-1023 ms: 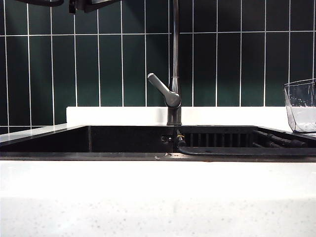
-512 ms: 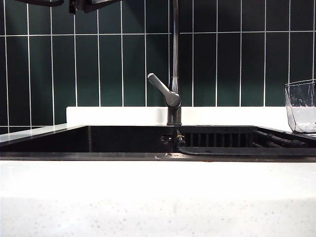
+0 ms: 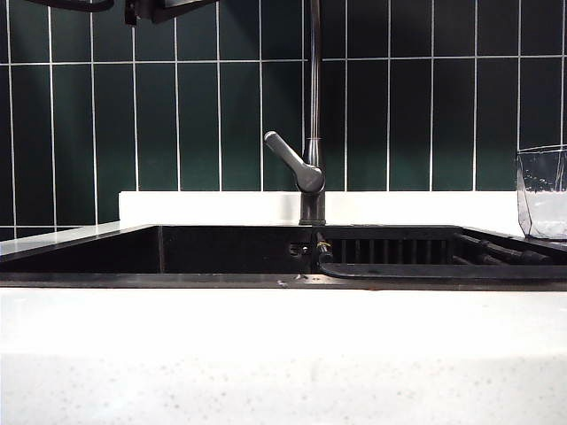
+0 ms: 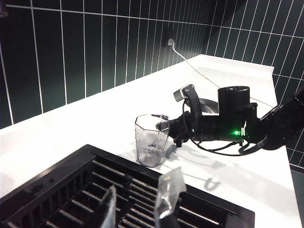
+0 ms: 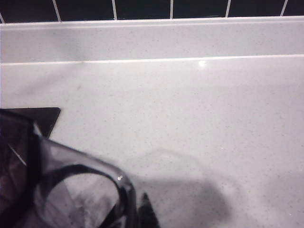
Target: Pick up the mug next to the sink, go to the faucet to get some water, pour the water into the sink, and finally put the mug back to its place.
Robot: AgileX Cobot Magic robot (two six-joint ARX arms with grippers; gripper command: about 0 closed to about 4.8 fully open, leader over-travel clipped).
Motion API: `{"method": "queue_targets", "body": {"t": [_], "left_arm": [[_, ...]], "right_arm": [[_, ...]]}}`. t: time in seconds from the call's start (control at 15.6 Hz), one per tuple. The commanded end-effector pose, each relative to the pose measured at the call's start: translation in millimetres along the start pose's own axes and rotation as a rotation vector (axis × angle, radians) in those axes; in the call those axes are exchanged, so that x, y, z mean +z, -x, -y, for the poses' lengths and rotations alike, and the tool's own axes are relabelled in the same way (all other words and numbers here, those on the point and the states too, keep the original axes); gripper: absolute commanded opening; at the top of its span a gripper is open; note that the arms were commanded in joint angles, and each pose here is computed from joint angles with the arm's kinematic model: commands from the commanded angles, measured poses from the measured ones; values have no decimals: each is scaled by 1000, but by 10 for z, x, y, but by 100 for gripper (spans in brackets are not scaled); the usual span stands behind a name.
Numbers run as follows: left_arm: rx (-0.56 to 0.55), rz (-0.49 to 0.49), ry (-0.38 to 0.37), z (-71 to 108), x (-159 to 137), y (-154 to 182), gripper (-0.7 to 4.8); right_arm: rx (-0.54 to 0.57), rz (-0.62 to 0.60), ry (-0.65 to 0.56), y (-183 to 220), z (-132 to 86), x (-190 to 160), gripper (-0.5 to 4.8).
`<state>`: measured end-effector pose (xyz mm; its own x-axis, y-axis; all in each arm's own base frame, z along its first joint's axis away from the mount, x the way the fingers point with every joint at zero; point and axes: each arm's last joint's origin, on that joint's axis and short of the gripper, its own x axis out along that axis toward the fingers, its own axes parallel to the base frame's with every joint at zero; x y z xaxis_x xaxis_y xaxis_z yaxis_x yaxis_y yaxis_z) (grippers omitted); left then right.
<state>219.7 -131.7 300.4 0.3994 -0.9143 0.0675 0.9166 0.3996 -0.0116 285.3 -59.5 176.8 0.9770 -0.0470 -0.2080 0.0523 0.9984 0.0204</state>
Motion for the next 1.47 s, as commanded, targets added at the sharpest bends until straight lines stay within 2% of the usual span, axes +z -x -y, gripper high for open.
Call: {"method": "queue_targets", "body": {"t": [0.06,0.32,1.47], "left_arm": [[-8,8,-8,6,17,4,110],[-8,8,-8,6,18,4,111],[-8,7,-11,6,15,4,111]], "right_arm": [[4,-6,1,12,-5,-18,42],[5,-16,-38,12,-5,-28,95],[7,-2,-42,195,-39,94,95]]}}
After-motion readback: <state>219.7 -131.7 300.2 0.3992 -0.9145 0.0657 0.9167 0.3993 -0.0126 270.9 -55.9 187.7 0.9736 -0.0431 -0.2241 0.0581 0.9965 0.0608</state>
